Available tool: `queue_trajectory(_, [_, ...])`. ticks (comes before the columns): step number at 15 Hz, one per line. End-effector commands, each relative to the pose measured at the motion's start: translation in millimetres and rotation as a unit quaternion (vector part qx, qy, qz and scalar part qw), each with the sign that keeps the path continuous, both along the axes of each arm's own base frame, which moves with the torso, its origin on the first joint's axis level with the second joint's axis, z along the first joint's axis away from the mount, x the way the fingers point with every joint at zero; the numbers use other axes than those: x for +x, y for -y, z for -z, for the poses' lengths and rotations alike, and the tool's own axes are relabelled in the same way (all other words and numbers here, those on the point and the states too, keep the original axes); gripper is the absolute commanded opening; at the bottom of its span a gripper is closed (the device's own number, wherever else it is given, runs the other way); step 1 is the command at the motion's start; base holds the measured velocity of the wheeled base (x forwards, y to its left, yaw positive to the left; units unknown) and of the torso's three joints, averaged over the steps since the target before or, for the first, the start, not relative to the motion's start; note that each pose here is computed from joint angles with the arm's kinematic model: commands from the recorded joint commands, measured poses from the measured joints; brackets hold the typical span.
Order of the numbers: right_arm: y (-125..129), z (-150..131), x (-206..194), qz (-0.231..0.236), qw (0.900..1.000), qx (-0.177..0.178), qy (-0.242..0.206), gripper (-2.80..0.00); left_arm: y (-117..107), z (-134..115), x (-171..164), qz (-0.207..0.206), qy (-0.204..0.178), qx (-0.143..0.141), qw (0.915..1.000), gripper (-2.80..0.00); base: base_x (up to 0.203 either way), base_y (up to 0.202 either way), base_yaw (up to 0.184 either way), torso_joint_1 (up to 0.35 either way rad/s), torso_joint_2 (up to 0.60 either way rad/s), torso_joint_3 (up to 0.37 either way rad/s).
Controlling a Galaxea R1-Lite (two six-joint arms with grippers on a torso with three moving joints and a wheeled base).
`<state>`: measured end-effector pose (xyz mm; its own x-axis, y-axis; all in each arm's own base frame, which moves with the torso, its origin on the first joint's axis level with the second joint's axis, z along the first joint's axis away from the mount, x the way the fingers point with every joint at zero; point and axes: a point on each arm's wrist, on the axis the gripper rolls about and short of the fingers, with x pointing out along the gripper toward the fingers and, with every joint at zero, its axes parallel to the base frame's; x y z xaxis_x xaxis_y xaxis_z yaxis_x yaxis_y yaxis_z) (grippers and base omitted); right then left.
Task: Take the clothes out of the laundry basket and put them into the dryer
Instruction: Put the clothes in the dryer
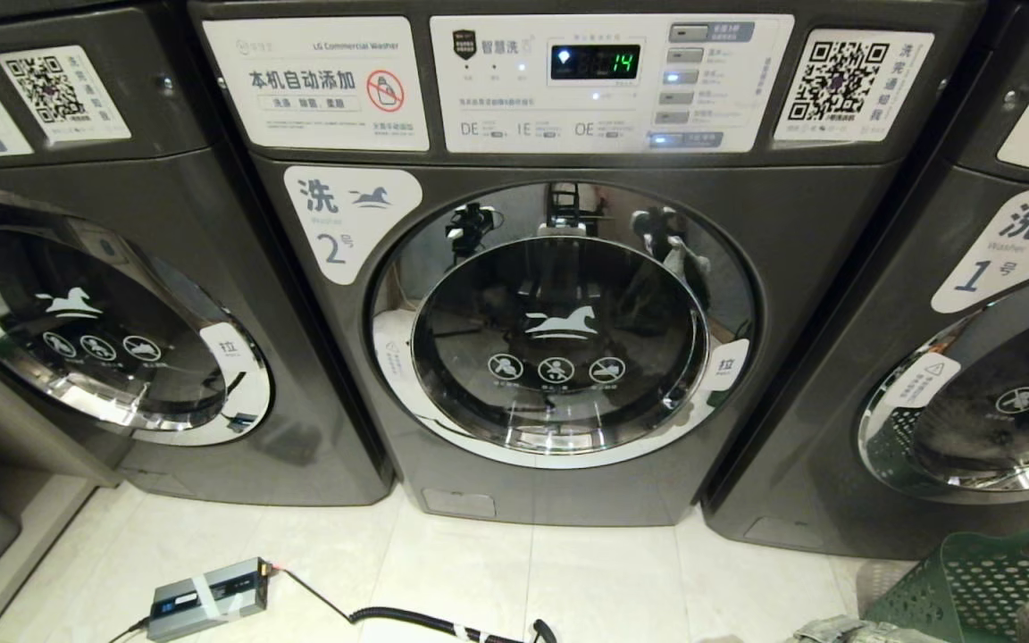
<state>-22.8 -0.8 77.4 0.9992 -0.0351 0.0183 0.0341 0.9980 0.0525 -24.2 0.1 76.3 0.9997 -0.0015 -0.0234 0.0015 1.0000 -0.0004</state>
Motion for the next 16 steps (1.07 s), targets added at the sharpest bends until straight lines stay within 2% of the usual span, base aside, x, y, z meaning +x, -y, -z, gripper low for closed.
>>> queue_trajectory(1, [0.0,2.1,0.7,0.000,1.000,0.000,-0.005,-2.80,0.0,-0.1,0.0,0.000,0.000,0.000,1.0000,-2.80,0.000,0.000,0.000,0.139,-0.47,-0.330])
queue_trajectory(16, [0.0,1.7,0.6,0.000,1.000,0.000,-0.004,-2.80,0.0,0.1,0.0,0.000,-0.001,0.001,1.0000,-2.80,0.000,0.000,0.000,0.191,-0.50,-0.308])
